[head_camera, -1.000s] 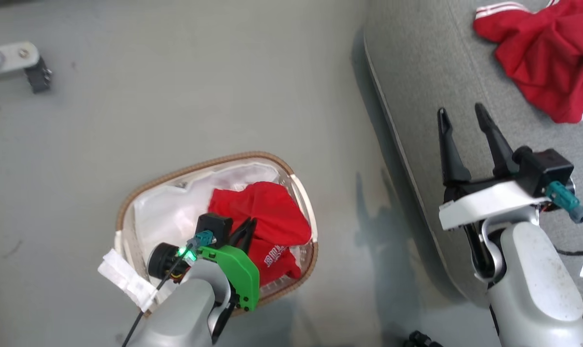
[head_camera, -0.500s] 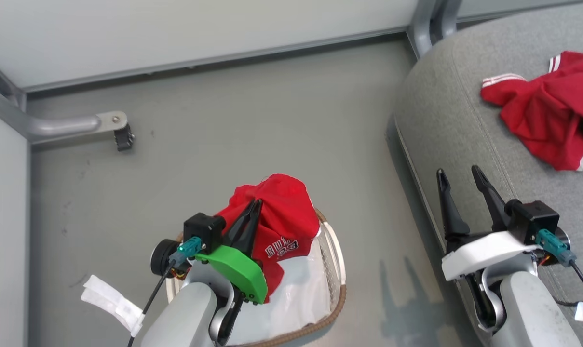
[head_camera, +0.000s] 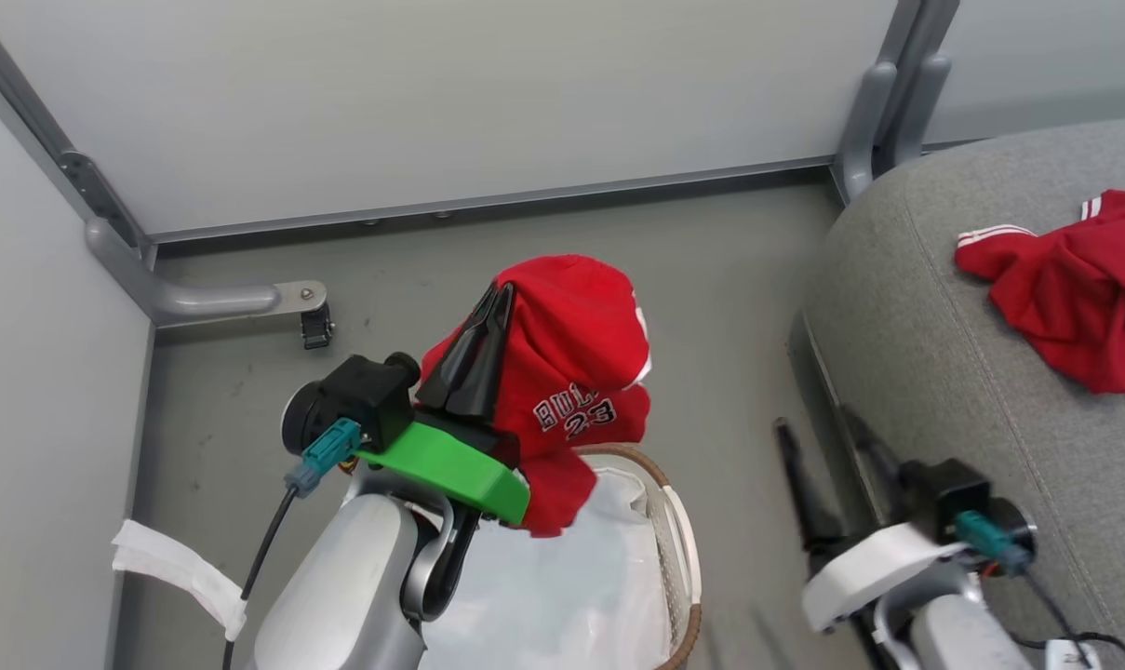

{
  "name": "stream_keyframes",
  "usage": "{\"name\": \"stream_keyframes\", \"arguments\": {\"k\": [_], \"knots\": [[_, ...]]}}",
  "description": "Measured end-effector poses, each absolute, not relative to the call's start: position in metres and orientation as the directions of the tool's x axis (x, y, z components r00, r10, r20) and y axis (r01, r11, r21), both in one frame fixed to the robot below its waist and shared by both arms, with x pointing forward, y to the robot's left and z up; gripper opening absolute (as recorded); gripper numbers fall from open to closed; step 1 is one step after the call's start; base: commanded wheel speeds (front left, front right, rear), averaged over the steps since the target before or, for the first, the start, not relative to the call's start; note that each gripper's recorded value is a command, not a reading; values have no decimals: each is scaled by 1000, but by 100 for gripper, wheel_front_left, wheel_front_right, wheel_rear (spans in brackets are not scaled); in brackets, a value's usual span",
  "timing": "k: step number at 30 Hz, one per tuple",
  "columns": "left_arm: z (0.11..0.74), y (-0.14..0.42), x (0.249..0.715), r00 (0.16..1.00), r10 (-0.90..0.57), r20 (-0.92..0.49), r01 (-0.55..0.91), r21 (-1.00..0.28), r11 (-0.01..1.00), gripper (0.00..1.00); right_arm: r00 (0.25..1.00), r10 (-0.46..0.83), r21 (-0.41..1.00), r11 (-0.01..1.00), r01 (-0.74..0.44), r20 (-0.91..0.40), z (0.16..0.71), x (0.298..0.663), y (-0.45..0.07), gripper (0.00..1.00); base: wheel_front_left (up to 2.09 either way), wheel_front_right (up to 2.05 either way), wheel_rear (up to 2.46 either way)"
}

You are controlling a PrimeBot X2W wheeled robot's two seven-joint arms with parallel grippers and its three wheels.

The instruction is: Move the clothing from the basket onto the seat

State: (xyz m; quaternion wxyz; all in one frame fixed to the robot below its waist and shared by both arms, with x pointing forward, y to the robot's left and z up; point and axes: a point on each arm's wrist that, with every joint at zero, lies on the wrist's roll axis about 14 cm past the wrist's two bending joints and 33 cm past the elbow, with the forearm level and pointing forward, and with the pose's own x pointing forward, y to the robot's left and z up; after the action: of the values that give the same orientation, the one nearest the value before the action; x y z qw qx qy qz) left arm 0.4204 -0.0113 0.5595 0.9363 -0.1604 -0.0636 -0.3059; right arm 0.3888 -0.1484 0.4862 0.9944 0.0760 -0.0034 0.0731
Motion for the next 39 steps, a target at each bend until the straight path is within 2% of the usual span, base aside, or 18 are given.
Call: {"name": "stream_keyframes", "arguments": {"k": [4, 9, 15, 22, 24, 25, 31, 32, 33, 34, 39], "knots": [[574, -12, 415, 791, -556, 255, 609, -246, 754, 0, 942, 336, 103, 937, -335, 14, 486, 379, -90, 100, 0, 0, 0], [575, -18, 408, 779, -573, 256, 625, -245, 741, 0, 872, 488, 41, 871, -489, 44, 500, 378, -48, 100, 0, 0, 0], [572, -23, 400, 770, -589, 246, 638, -262, 724, 0, 802, 595, -28, 804, -595, 54, 509, 386, -13, 100, 0, 0, 0], [574, -30, 390, 753, -610, 247, 658, -266, 705, 0, 766, 642, -66, 766, -639, 37, 509, 396, 10, 100, 0, 0, 0], [574, -30, 387, 754, -609, 246, 657, -272, 704, 0, 762, 647, -59, 762, -645, 32, 508, 397, 15, 38, 0, 0, 0], [574, -30, 385, 754, -610, 245, 657, -273, 703, 0, 763, 646, -51, 763, -644, 34, 509, 397, 16, 0, 0, 0, 0], [571, -25, 386, 772, -593, 230, 636, -269, 723, 0, 776, 629, -24, 777, -628, 47, 512, 398, 14, 0, 0, 0, 0], [571, -23, 387, 777, -586, 229, 629, -273, 728, 29, 786, 617, -15, 787, -617, 48, 511, 397, 10, 0, 0, 0, 0], [570, -23, 388, 780, -583, 229, 626, -275, 729, 88, 793, 608, -10, 794, -608, 47, 510, 397, 6, 0, 0, 0, 0], [568, -23, 389, 781, -584, 223, 625, -278, 730, 100, 803, 594, -2, 804, -595, 47, 509, 396, 1, 0, 0, 0, 0], [555, -34, 389, 772, -606, 190, 634, -287, 718, 100, 846, 531, 14, 847, -532, 44, 506, 389, -24, 0, 0, 0, 0]]}}
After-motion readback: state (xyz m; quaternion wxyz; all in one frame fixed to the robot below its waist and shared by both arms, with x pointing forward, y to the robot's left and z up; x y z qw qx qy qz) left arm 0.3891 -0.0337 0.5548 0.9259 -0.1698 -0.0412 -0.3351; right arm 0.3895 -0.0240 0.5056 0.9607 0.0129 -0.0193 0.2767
